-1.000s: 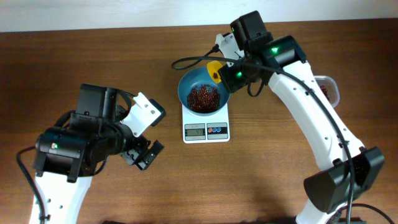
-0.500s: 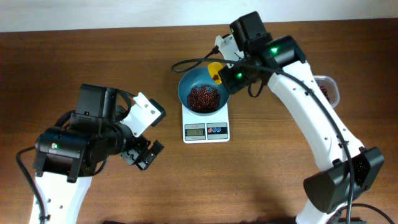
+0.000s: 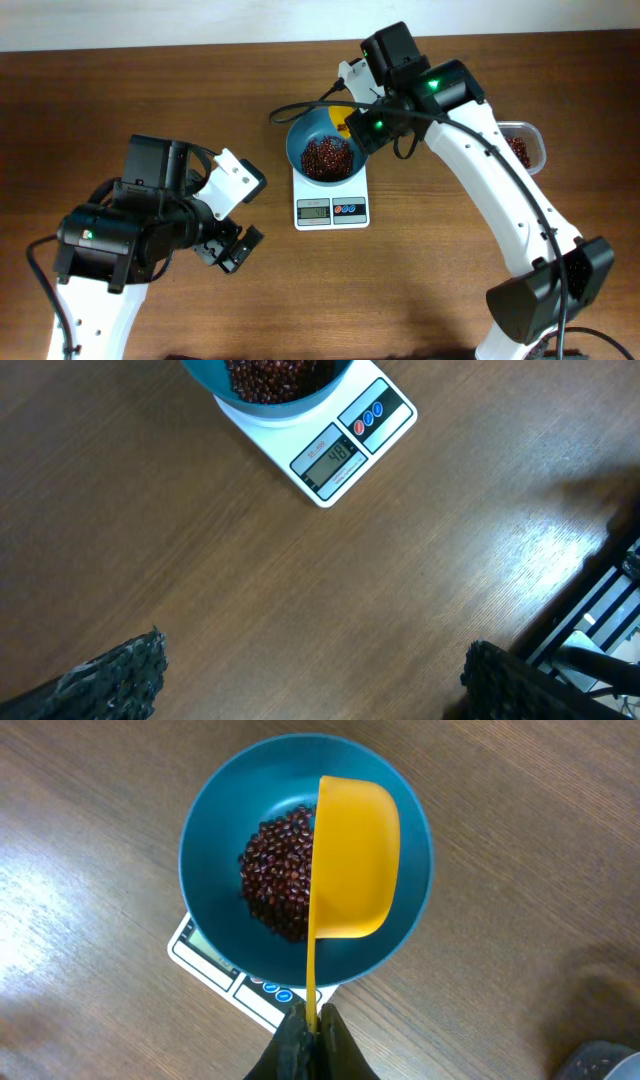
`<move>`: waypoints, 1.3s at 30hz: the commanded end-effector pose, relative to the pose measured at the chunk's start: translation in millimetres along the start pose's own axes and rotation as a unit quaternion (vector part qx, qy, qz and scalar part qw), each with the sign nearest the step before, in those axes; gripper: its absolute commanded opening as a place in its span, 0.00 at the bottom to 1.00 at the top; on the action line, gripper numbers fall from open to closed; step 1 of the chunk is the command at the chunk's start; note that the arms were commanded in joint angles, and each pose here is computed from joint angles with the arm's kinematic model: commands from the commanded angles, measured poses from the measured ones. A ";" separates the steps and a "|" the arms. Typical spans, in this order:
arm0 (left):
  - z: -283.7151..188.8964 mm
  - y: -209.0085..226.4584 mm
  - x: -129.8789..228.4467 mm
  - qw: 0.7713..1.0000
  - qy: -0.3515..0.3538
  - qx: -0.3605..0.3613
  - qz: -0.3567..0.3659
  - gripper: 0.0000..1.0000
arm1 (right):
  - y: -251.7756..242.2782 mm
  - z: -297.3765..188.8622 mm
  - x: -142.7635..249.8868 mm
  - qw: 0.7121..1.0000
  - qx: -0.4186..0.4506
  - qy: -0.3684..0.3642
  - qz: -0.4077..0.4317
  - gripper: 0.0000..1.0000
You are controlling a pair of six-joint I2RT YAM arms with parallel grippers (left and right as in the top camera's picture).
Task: Scoop item into bowl and weigh 50g on scale
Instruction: 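Hold the emptied scoop over the bowl with the right gripper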
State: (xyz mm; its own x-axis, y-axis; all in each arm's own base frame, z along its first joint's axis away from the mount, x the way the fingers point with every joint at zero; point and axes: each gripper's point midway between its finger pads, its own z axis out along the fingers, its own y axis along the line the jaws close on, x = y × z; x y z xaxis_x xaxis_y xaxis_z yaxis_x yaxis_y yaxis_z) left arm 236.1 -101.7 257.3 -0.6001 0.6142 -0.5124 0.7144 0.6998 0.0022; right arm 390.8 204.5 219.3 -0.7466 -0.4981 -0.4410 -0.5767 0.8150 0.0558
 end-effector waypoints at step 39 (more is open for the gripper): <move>-5.4 -0.2 -4.5 1.000 -0.012 -0.001 0.009 0.99 | 2.3 -4.8 -8.3 0.995 0.078 -0.002 -0.064 0.04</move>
State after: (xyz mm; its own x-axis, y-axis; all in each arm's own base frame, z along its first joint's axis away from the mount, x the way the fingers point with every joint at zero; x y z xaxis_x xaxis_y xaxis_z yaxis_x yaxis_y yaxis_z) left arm 236.0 -101.7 257.4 -0.5999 0.6142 -0.5127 0.7144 0.6998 0.0024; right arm 390.1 209.9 219.0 -0.6832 -0.5954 -0.4228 -0.6129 0.7823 -0.1112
